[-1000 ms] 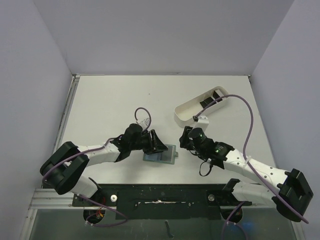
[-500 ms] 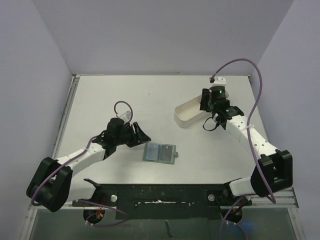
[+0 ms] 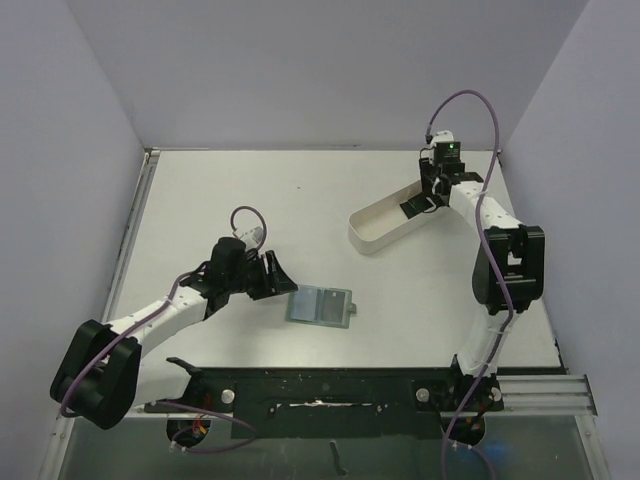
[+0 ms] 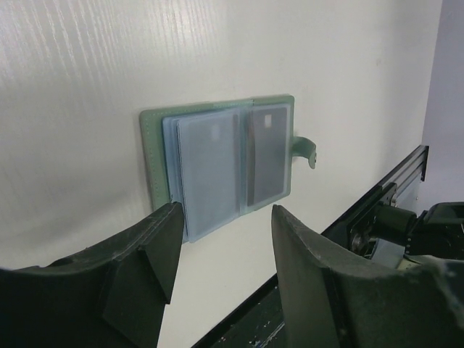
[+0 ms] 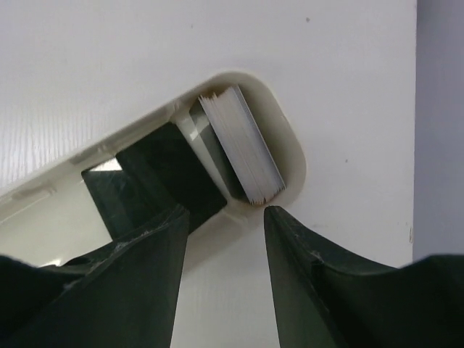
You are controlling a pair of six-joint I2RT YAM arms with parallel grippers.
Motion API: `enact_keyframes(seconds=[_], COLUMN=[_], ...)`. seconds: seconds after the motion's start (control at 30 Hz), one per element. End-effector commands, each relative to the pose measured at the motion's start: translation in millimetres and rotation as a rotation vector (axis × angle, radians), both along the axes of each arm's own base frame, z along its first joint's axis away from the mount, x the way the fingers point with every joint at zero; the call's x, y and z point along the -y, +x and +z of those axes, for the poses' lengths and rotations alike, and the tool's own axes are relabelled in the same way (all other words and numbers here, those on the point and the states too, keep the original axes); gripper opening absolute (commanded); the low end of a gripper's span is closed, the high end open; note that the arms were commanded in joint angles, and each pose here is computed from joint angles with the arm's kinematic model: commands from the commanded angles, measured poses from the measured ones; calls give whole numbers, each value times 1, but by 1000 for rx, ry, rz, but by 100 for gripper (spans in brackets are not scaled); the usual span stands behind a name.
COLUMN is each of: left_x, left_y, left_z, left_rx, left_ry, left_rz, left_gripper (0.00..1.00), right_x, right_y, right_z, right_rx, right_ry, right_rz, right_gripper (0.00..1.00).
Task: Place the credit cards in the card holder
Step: Turn over the card slot in the card holder, then pick up the credit card from the storage box.
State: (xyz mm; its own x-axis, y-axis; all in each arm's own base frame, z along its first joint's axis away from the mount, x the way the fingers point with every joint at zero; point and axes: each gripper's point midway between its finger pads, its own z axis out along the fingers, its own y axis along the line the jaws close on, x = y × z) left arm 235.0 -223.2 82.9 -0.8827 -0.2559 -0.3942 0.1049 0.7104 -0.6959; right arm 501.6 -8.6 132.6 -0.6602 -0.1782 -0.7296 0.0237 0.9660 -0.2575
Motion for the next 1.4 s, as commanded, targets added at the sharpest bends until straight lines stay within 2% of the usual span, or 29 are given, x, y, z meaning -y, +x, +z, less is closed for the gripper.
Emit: enact_keyframes(seconds=[0.0, 0.27, 0.43, 0.6, 0.73, 1.03, 1.37], left_x=[8, 5, 5, 6, 6, 3, 3], left_y=[4, 2, -1, 0, 1, -1, -1], left_z=[7, 9, 10, 11, 12, 11, 3], left_rx=[29, 27, 19, 15, 16, 11, 3], left_ry=[-38, -42, -60, -68, -73, -83, -80], left_rz=[-54, -58, -74, -75, -72, -58, -59], left_gripper=[50, 50, 50, 50, 50, 50, 50], right_x=[6, 20, 20, 34, 47, 47, 50], right_y=[42, 61, 66, 64, 65, 67, 65], right_z=[29, -1, -23, -32, -29, -18, 10], right_rx=[63, -14, -38, -58, -53, -23, 24], right_ry=[-102, -220, -210, -279, -315, -273, -290], right_rz=[71, 78, 93, 54, 25, 49, 18], right_gripper=[46, 46, 46, 45, 40, 22, 13])
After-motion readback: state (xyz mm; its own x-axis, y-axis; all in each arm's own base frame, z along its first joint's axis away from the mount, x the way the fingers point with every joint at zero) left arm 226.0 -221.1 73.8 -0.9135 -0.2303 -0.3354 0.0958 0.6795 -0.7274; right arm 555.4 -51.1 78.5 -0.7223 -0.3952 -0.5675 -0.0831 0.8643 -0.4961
